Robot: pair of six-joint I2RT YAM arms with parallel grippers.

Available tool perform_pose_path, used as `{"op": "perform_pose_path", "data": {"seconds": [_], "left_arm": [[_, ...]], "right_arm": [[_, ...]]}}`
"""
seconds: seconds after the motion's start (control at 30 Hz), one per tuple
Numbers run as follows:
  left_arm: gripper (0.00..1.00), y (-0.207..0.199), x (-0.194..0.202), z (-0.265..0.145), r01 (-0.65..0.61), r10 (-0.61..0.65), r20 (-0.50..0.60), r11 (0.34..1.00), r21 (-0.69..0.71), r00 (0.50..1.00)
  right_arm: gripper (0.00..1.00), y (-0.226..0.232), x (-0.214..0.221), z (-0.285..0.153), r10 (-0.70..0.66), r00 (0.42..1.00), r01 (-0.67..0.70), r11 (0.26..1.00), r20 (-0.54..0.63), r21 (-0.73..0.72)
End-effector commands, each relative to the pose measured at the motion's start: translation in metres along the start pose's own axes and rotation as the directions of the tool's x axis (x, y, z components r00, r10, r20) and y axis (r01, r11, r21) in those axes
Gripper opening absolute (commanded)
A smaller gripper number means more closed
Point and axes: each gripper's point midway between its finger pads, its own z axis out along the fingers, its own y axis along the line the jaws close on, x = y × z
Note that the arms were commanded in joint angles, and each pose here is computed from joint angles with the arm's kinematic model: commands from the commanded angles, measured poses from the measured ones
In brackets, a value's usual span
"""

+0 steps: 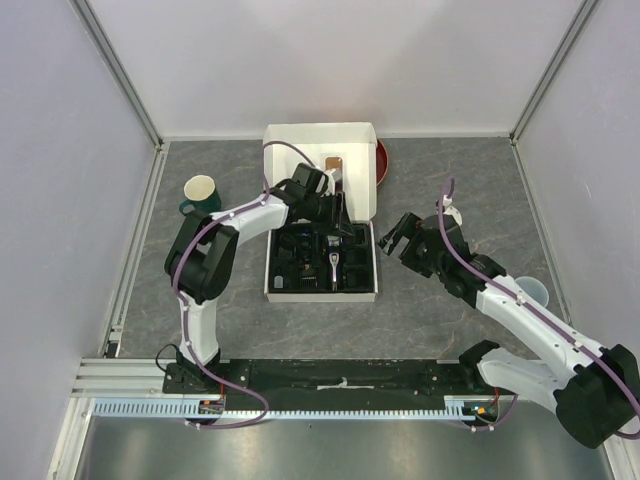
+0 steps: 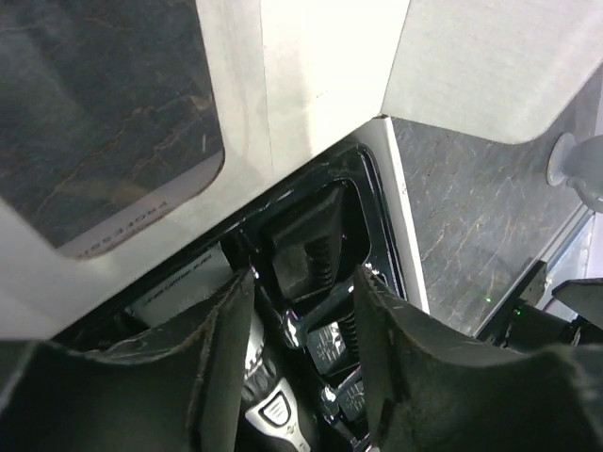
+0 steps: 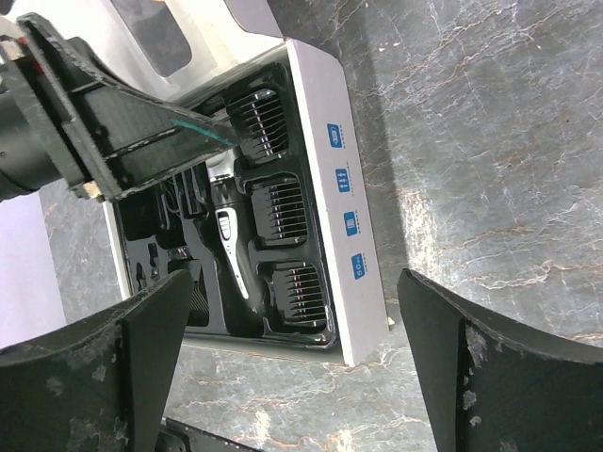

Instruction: Sort the hair-cutting tools

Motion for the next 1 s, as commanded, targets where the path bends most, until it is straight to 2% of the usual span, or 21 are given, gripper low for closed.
{"op": "perform_pose_path", "data": {"seconds": [0.0, 0.2, 0.27, 0.3, 0.33, 0.4, 0.43, 0.53, 0.6, 0.63, 0.73, 0.8, 0.97], "left_arm": [[0.55, -0.001, -0.018, -0.027, -0.028, 0.035, 0.104, 0.997, -0.07, 0.994], [0.57, -0.009, -0.025, -0.052, -0.041, 0.057, 0.171, 0.994, -0.098, 0.984], [0.57, -0.013, -0.029, -0.065, -0.044, 0.066, 0.21, 0.993, -0.11, 0.976], [0.57, -0.01, -0.025, -0.067, -0.037, 0.063, 0.21, 0.992, -0.123, 0.976], [0.57, -0.011, -0.026, -0.072, -0.039, 0.068, 0.225, 0.991, -0.129, 0.972], [0.57, -0.012, -0.025, -0.088, -0.037, 0.077, 0.268, 0.988, -0.15, 0.96], [0.57, -0.013, -0.025, -0.094, -0.035, 0.079, 0.285, 0.987, -0.156, 0.955], [0.57, -0.017, -0.018, -0.118, -0.025, 0.078, 0.346, 0.988, -0.155, 0.935], [0.57, -0.018, -0.011, -0.136, -0.018, 0.08, 0.389, 0.987, -0.16, 0.918], [0.57, -0.018, -0.01, -0.143, -0.014, 0.083, 0.409, 0.985, -0.169, 0.909], [0.57, -0.011, 0.002, -0.163, 0.011, 0.084, 0.447, 0.978, -0.206, 0.891], [0.57, -0.003, 0.008, -0.176, 0.032, 0.092, 0.469, 0.968, -0.249, 0.878], [0.57, 0.003, 0.019, -0.187, 0.039, 0.096, 0.46, 0.96, -0.277, 0.883]], "right_arm": [[0.97, 0.006, -0.011, -0.004, -0.041, 0.999, 0.042, 0.999, 0.036, -0.02], [0.95, 0.008, -0.014, 0.0, -0.151, 0.988, 0.152, 0.988, 0.027, -0.013], [0.85, 0.015, -0.018, 0.003, -0.176, 0.984, 0.177, 0.984, 0.037, -0.032], [0.74, 0.022, -0.022, 0.003, -0.21, 0.976, 0.213, 0.975, 0.049, -0.059], [0.5, 0.029, -0.021, 0.005, -0.218, 0.975, 0.221, 0.971, 0.048, -0.087], [0.33, 0.043, -0.027, 0.013, -0.233, 0.97, 0.24, 0.962, 0.074, -0.128], [0.19, 0.045, -0.029, 0.017, -0.245, 0.966, 0.255, 0.959, 0.089, -0.128], [0.01, 0.054, -0.032, 0.045, -0.267, 0.957, 0.281, 0.951, 0.114, -0.129], [0.0, 0.054, -0.025, 0.065, -0.287, 0.954, 0.296, 0.948, 0.086, -0.116], [0.0, 0.066, -0.029, 0.071, -0.292, 0.948, 0.309, 0.939, 0.123, -0.152], [0.0, 0.072, -0.027, 0.091, -0.299, 0.945, 0.318, 0.935, 0.131, -0.157], [0.0, 0.073, -0.031, 0.105, -0.317, 0.938, 0.334, 0.935, 0.142, -0.12], [0.0, 0.073, -0.029, 0.121, -0.337, 0.928, 0.35, 0.934, 0.16, -0.064]]}}
